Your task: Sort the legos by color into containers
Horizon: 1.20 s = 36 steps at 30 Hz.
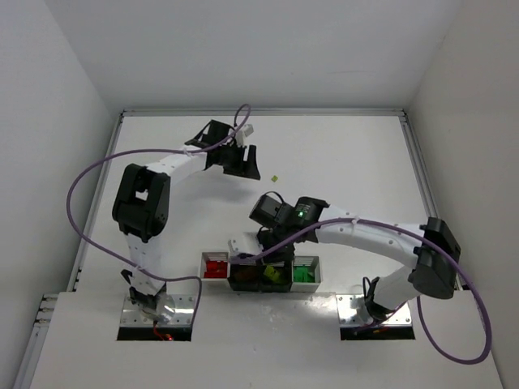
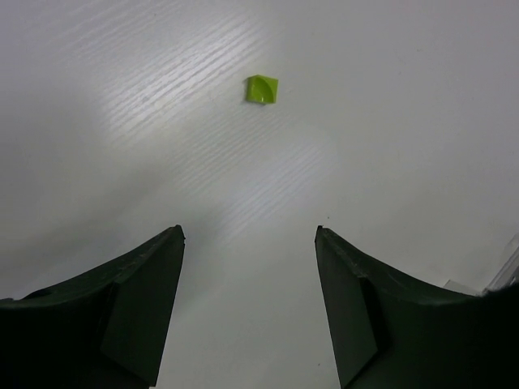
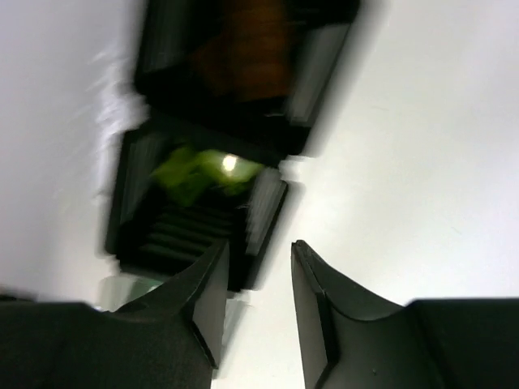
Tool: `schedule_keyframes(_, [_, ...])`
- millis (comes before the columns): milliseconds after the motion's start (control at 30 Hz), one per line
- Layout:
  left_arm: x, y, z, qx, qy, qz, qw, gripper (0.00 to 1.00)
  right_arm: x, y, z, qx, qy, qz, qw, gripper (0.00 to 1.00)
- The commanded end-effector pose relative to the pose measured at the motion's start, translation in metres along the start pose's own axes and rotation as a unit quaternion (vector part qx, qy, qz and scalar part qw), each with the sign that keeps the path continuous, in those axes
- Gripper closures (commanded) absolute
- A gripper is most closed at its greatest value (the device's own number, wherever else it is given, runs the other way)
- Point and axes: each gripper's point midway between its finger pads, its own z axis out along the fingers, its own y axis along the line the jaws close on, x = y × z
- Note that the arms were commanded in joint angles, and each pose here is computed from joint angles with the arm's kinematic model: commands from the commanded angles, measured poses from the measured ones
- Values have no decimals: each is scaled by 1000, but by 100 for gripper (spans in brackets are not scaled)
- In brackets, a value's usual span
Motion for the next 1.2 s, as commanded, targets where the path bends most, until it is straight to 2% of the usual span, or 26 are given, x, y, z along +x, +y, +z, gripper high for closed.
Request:
schedule_keyframes(0, [-30,-14,9,-15,-27,54,998,30,-18,-85,-49,198,-71,125,970,64])
schedule_keyframes(67, [-19,-14,26,-25,4,62,998,32,-15,-117,-78,247,-108,218,938,65])
schedule_keyframes(133, [-34,-17,33,-42,-3,71,997,35,9,-150,-97,282,-121,291,906,65])
schedule_keyframes(200, [-30,-18,46,-51,10,80,995,35,26,-165,-107,292,-132,354,878,65])
schedule_keyframes(300, [-40,-24,57,-74,2,109,991,37,77,-189,-127,318,-140,457,819,56])
schedule_keyframes(333, [-40,-26,61,-76,2,113,991,37,89,-192,-127,318,-142,492,798,46])
schedule_keyframes(433, [-37,-25,76,-89,13,129,988,37,125,-200,-133,318,-149,554,755,38])
schedule_keyframes(633, [-29,-16,99,-110,31,137,984,39,174,-200,-139,290,-174,637,693,35])
schedule_keyframes(867, [-19,2,110,-144,49,153,976,49,201,-196,-138,267,-185,672,666,35])
schedule_keyframes(1167, [-2,-5,121,-141,68,173,972,65,212,-192,-129,247,-187,684,660,35])
